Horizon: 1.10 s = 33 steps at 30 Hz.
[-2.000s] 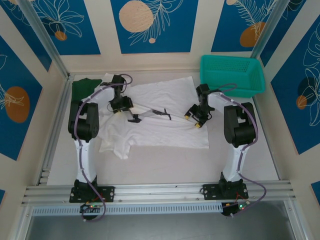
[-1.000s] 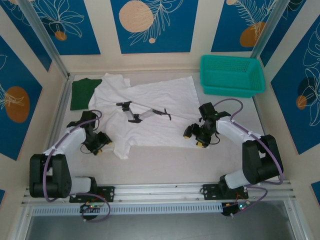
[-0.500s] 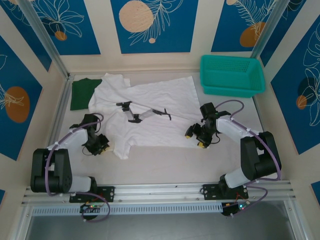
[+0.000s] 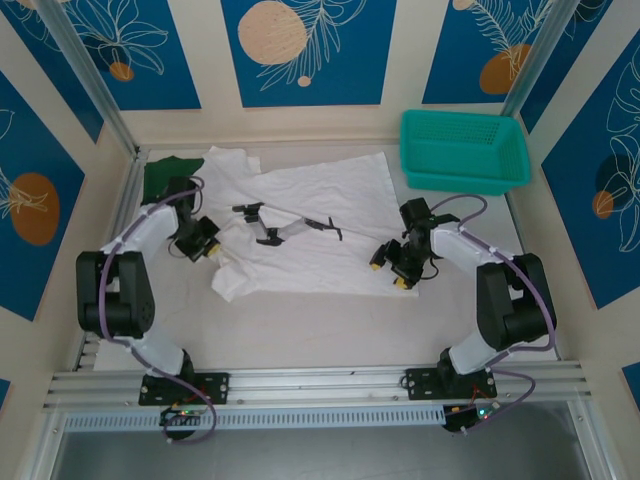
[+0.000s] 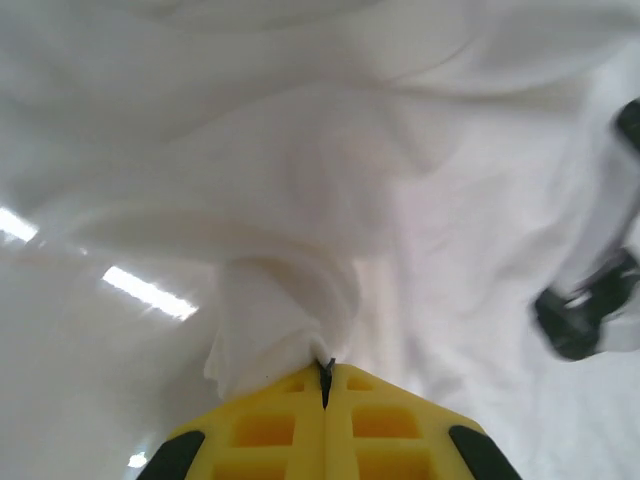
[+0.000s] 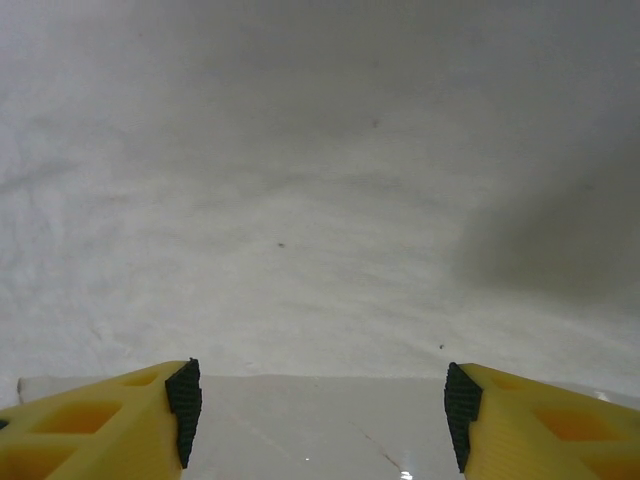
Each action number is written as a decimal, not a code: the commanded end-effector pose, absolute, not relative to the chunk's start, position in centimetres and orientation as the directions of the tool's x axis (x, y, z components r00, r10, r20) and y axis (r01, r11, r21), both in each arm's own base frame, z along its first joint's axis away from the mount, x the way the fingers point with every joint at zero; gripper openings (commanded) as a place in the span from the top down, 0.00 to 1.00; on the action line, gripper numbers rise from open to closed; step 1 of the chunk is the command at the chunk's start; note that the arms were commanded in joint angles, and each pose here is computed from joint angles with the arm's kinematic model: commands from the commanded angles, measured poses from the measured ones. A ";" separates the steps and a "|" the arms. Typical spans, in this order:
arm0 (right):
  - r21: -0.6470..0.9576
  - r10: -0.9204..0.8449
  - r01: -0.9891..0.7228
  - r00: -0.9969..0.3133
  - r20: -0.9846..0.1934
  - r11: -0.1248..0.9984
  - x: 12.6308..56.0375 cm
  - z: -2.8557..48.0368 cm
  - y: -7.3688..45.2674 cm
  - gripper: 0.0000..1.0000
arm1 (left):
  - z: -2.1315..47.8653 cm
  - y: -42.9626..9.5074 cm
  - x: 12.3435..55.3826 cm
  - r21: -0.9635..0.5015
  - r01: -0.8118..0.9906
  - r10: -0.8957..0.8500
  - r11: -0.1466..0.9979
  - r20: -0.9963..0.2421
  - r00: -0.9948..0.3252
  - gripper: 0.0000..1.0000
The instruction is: Fold and stack the t-shirts
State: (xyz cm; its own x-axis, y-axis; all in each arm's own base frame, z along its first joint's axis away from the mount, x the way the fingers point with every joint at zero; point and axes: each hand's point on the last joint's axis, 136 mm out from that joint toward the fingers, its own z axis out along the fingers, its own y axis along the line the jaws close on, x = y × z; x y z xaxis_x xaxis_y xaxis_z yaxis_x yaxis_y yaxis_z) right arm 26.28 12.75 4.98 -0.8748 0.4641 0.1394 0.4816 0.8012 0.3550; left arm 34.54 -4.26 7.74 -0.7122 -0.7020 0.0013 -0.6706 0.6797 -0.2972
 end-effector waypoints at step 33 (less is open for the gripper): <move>0.589 0.116 0.125 -0.992 0.054 0.798 28.8 9.4 25.4 0.30 | 5.1 -5.7 30.1 -0.456 -0.695 -0.722 0.556 0.148 -0.676 0.73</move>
